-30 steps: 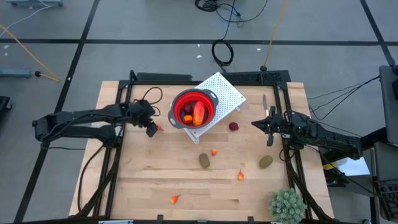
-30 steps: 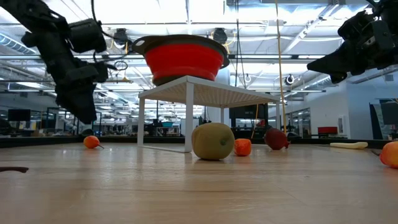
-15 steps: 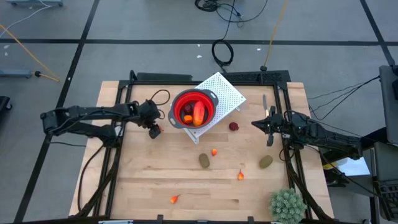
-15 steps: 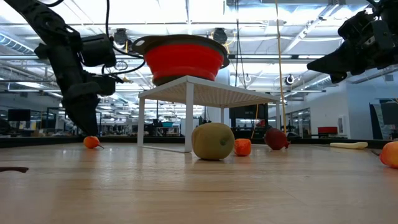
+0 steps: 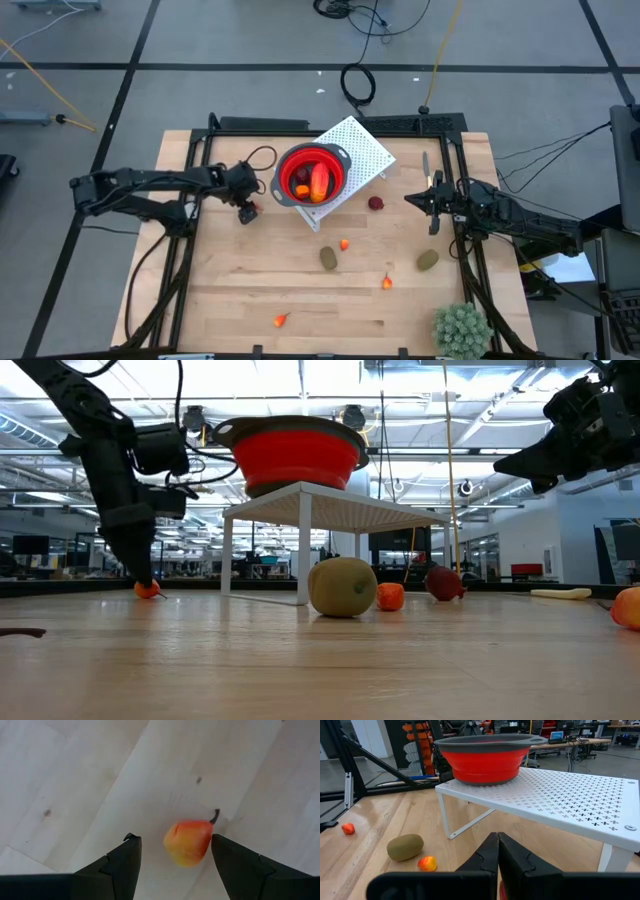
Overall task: Pick & Place Fruit
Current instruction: Put the pear into the red strainer bowl on the shelf
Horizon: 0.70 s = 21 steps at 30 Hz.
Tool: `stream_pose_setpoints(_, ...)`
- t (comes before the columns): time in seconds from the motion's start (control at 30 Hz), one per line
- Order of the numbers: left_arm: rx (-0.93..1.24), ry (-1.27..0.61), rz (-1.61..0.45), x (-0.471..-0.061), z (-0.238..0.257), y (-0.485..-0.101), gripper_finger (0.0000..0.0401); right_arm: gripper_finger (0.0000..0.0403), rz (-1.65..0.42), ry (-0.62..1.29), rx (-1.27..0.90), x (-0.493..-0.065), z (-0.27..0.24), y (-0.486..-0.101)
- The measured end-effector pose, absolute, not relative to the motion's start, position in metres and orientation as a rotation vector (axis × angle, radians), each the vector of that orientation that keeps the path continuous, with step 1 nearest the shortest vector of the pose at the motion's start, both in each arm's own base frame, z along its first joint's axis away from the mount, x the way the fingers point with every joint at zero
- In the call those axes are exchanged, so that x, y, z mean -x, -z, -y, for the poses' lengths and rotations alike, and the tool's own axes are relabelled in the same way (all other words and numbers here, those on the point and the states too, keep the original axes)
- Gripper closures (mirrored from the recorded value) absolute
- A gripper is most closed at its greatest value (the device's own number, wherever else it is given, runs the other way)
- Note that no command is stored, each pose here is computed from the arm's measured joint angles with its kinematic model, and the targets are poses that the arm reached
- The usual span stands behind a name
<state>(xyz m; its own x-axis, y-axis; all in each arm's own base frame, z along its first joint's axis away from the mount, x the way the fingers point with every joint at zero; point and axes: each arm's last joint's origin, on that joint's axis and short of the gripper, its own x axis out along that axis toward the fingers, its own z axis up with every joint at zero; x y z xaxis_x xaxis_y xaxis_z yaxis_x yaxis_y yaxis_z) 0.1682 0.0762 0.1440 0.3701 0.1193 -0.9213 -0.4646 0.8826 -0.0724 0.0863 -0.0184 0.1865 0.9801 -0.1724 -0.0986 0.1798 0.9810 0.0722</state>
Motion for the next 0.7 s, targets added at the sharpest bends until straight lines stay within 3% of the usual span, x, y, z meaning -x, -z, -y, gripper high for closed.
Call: stream_pose_setpoints(0.7, 0.337, -0.351, -1.163, -0.178, -0.080, -0.130, 0.0162, 0.0403, -0.092, 0.178, -0.084, -0.086, 0.018, -0.187)
